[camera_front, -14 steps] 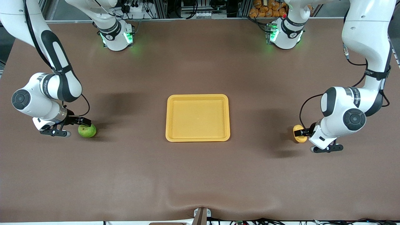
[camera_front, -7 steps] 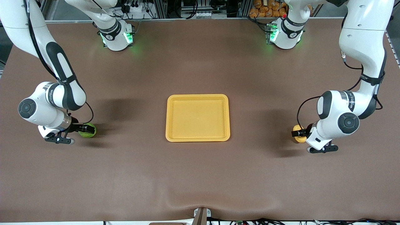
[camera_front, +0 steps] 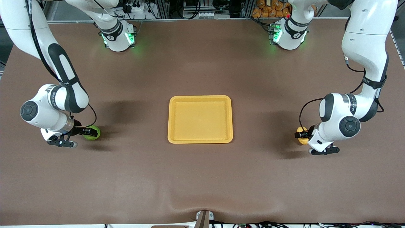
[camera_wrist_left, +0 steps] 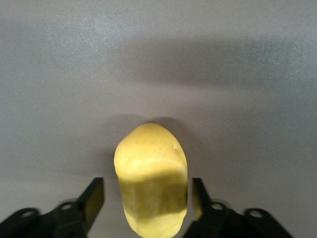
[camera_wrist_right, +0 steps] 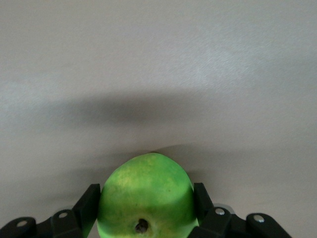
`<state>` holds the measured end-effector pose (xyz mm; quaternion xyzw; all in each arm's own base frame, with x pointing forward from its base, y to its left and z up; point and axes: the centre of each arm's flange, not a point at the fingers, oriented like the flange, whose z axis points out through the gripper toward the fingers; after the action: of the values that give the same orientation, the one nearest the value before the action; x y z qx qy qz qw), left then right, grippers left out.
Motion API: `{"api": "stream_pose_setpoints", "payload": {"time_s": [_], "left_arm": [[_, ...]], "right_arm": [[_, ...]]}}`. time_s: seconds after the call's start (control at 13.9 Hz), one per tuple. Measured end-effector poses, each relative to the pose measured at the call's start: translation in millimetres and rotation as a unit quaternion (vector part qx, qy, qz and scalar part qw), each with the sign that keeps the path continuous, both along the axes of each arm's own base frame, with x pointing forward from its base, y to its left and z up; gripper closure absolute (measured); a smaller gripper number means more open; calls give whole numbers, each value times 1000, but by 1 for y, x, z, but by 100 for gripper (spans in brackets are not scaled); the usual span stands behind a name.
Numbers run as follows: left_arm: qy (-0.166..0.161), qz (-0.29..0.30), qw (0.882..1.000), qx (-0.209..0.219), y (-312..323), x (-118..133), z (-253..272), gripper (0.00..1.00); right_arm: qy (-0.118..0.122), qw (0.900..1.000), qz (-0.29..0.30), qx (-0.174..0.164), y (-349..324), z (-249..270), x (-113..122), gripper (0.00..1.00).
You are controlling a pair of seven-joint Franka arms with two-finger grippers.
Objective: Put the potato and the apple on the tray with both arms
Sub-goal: 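Carry the apple with the right gripper while the left gripper carries the potato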
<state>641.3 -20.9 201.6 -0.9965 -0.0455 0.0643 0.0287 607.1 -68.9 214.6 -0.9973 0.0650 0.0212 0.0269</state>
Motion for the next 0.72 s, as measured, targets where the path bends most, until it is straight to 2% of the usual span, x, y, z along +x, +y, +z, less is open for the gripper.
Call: {"api": "stream_pose_setpoints", "payload": {"time_s": [0.07, 0.14, 0.29, 0.36, 0.5, 0.72], "left_arm": [[0, 0, 1000, 0, 0, 0, 0, 41], [-1, 0, 1000, 0, 0, 1, 1, 49], [-6, -1, 1000, -1, -1, 4, 5, 49], [-12, -2, 1000, -2, -3, 6, 11, 49], [-24, -6, 1000, -3, -13, 11, 30, 49], [-24, -10, 1000, 1, -56, 12, 67, 49]], "right_arm": [[12, 1000, 4, 4, 4, 10, 5, 19], [26, 1000, 10, 9, 9, 27, 11, 19], [43, 999, 23, 19, 19, 73, 26, 19], [44, 998, 31, 22, 26, 97, 34, 19], [35, 998, 51, 30, 47, 140, 45, 19], [2, 995, 88, 41, 91, 188, 54, 19]]}}
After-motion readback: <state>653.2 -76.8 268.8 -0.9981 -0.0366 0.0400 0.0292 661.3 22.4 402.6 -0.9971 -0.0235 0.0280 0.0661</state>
